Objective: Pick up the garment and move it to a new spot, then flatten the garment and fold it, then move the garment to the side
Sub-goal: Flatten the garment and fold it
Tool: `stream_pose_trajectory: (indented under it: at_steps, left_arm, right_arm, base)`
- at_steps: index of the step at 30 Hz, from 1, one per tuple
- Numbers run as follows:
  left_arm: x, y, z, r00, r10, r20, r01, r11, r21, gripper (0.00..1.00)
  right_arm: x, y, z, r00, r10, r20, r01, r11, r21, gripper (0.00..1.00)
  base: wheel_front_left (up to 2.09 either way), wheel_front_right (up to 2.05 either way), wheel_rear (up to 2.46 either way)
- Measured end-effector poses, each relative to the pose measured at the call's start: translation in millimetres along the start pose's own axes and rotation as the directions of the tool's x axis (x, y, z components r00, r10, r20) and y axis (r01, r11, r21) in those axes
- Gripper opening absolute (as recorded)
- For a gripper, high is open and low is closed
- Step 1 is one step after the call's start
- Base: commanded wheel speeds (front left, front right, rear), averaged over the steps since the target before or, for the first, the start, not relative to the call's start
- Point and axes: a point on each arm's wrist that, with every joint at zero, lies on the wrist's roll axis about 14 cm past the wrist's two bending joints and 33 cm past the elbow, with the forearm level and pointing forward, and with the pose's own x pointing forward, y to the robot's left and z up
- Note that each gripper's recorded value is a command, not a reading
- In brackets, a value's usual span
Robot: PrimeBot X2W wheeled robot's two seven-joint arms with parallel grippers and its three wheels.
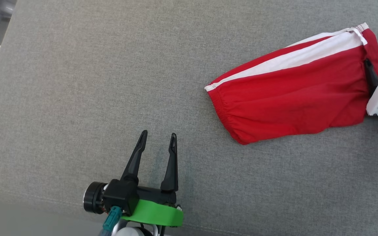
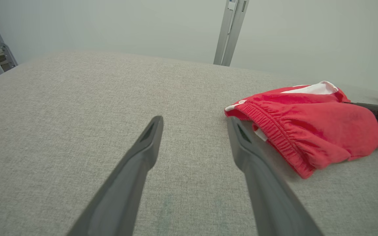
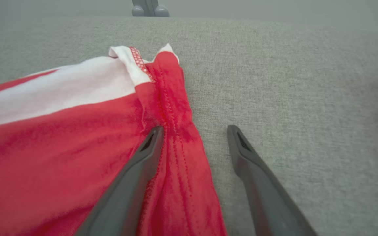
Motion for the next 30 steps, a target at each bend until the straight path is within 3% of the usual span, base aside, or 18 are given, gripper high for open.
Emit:
stream_pose_trajectory:
  at_steps: [2,13,21,26,30]
  left_arm:
    - [0.6,0.4,-2.4,1.000,0.000,-0.007,0.000,1.000,0.004,1.00]
    - [3.9,-13.9,-2.4,0.998,-0.064,0.001,0.064,0.998,0.021,1.00]
    - [3.4,-42.3,-0.9,0.987,-0.160,0.011,0.160,0.987,0.010,1.00]
    - [2.8,-62.7,2.3,0.974,-0.225,0.023,0.225,0.974,0.004,1.00]
    - [-0.4,-73.4,7.2,0.965,-0.260,0.037,0.260,0.966,0.006,1.00]
  right_arm:
    - [1.9,5.5,-1.2,1.000,0.015,-0.007,-0.015,0.999,0.036,0.00]
    - [-34.8,13.2,-6.3,0.998,0.044,0.048,-0.049,0.994,0.094,0.00]
    - [-91.2,-25.3,-13.0,0.997,-0.048,0.065,0.041,0.994,0.098,0.00]
    - [-128.0,-61.8,-5.0,0.988,-0.129,0.090,0.126,0.991,0.034,0.00]
    - [-143.3,-66.7,10.7,0.980,-0.145,0.134,0.146,0.989,0.004,0.00]
  base:
    - [0.00,0.00,0.00]
    - [0.00,0.00,0.00]
    - [0.00,0.00,0.00]
    - [0.00,0.00,0.00]
    - [0.00,0.00,0.00]
